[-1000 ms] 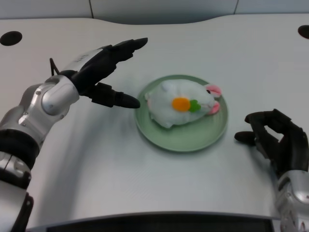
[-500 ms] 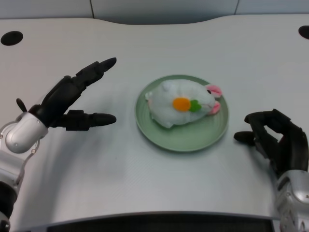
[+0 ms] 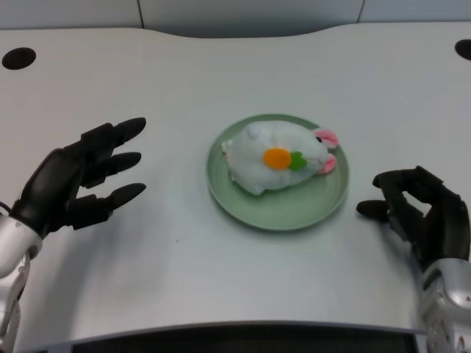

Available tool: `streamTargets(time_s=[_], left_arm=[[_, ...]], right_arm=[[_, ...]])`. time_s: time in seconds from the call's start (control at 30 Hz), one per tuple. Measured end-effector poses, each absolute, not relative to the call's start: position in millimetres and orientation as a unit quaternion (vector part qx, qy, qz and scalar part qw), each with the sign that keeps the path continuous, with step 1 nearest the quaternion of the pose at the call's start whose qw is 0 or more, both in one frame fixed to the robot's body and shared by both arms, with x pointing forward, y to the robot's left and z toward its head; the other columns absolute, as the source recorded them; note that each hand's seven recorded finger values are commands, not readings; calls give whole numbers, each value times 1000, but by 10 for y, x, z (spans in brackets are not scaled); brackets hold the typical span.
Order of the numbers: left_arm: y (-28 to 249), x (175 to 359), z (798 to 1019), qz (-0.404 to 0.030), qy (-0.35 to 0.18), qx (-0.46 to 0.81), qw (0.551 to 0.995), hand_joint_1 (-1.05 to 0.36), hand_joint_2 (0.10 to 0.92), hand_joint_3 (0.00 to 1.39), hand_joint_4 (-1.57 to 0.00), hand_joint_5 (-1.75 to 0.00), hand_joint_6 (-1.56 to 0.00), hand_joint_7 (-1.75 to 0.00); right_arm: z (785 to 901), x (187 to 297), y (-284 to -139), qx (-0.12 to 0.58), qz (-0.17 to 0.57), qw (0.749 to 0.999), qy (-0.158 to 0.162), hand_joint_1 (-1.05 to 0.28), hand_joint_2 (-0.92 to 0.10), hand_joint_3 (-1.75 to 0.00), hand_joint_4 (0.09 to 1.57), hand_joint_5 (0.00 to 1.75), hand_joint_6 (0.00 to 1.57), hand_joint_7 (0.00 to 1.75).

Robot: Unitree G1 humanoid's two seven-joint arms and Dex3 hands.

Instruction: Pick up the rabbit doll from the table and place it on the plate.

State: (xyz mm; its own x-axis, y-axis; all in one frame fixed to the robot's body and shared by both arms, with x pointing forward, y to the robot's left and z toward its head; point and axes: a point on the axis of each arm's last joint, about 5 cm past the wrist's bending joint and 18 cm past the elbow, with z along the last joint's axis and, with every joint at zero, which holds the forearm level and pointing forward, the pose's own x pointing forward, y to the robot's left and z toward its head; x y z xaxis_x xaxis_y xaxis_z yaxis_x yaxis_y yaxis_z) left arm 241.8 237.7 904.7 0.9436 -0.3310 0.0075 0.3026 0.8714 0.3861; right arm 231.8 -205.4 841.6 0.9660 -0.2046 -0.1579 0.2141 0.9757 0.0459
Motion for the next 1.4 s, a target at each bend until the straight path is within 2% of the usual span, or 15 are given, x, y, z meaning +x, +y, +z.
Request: streamTargets(time_s=[0.1, 0.27, 0.47, 0.6, 0.8, 0.97, 1.13, 1.4], left_arm=[[2373, 2354, 9017, -160, -28, 166, 973, -666, 921, 414, -638, -433, -524, -83], [2396, 2249, 8976, -152, -4, 125, 980, -658, 921, 482, -658, -641, -634, -51], [2393, 2175, 8933, -143, 23, 76, 987, -624, 921, 514, -591, -1053, -814, -54], [2352, 2118, 8877, -126, 53, 9, 991, -608, 921, 514, -562, -1255, -889, -67], [2314, 2049, 8819, -104, 89, -26, 990, -575, 921, 525, -565, -1360, -956, -103], [2321, 2011, 8769, -82, 115, -41, 989, -557, 921, 572, -483, -1475, -983, -180], [2339, 1996, 8727, -56, 131, -58, 988, -555, 921, 559, -508, -1463, -972, -240], [2352, 1972, 8632, -52, 165, -87, 981, -566, 921, 548, -559, -1489, -941, -294]], right_arm=[[8417, 2318, -2054, 30, -105, 991, 76, -762, -921, -129, 836, 872, 836, 1158], [8416, 2316, -2054, 30, -105, 991, 76, -766, -921, -124, 850, 881, 838, 1165], [8425, 2320, -2048, 30, -106, 991, 74, -772, -921, -115, 853, 879, 847, 1165], [8452, 2331, -2036, 28, -104, 992, 67, -756, -921, -134, 842, 874, 826, 1165], [8448, 2326, -2038, 25, -105, 992, 70, -763, -921, -131, 854, 876, 826, 1178], [8451, 2326, -2055, 23, -106, 992, 70, -780, -921, -125, 860, 881, 828, 1186], [8451, 2325, -2059, 23, -106, 992, 70, -769, -921, -128, 850, 882, 810, 1191], [8449, 2324, -2066, 22, -107, 991, 72, -756, -921, -146, 846, 884, 808, 1206]])
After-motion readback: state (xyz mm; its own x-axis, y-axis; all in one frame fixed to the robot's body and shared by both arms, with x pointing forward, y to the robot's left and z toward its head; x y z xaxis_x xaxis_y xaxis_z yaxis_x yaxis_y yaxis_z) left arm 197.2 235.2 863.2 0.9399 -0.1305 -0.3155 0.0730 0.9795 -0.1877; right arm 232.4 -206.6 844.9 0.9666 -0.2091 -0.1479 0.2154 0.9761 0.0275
